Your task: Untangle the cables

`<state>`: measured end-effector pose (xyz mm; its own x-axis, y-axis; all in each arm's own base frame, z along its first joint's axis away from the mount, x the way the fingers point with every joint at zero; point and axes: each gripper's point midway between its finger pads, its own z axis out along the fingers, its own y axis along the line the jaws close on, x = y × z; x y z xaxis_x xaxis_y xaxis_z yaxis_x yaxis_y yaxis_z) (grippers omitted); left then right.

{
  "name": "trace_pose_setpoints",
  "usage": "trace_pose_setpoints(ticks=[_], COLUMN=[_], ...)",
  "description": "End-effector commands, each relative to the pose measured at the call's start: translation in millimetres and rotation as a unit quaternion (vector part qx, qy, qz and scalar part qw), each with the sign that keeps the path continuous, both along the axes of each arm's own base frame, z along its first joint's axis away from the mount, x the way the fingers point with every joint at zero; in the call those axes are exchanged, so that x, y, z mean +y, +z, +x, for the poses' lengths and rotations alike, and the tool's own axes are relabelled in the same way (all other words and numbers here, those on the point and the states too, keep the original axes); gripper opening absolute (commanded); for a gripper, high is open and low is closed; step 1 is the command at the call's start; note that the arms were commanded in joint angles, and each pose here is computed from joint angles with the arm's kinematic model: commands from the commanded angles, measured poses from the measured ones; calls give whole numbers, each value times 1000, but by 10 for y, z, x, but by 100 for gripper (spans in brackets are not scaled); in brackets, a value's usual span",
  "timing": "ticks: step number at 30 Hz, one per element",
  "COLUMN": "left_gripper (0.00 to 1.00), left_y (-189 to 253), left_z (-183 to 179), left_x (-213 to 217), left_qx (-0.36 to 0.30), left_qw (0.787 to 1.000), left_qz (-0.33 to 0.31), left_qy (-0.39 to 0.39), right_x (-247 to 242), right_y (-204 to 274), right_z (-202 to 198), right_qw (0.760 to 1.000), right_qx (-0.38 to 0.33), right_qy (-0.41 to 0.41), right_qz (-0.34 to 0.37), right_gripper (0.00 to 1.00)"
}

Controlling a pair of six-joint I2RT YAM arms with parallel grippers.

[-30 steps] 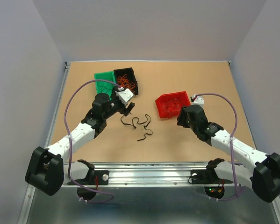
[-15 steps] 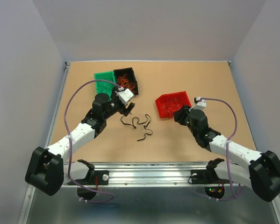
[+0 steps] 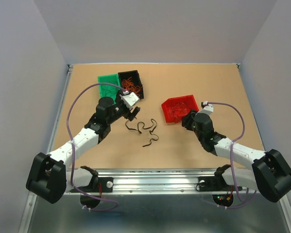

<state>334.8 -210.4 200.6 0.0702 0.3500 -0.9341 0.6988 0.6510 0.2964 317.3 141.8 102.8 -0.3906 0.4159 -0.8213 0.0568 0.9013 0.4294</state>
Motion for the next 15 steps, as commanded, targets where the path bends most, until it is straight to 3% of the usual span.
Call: trace_pose_setpoints(ticks=[1, 9, 12, 13, 15], left_gripper=[82, 83, 83, 83, 83], left_y=[233, 250, 250, 244, 229], left_z=[24, 20, 19, 22, 26], left_x=[-55, -51, -53, -51, -50], left_qx=[-33, -34, -35, -34, -32], left_qw=[999, 999, 999, 999, 999], left_qz=[-13, -15, -14, -14, -13], left_qy=[-11, -10, -11, -10, -10], right_x=[-69, -12, 23, 25, 29], right_y=[123, 104, 82, 88, 123], right_z=[141, 278, 316, 320, 307], right_qw=[999, 999, 999, 999, 999], right_qx=[-30, -29, -26, -27, -31], right_qy=[-28, -22, -17, -17, -15], right_qz=[13, 14, 15, 16, 20], right_gripper=[45, 41, 31, 21, 10])
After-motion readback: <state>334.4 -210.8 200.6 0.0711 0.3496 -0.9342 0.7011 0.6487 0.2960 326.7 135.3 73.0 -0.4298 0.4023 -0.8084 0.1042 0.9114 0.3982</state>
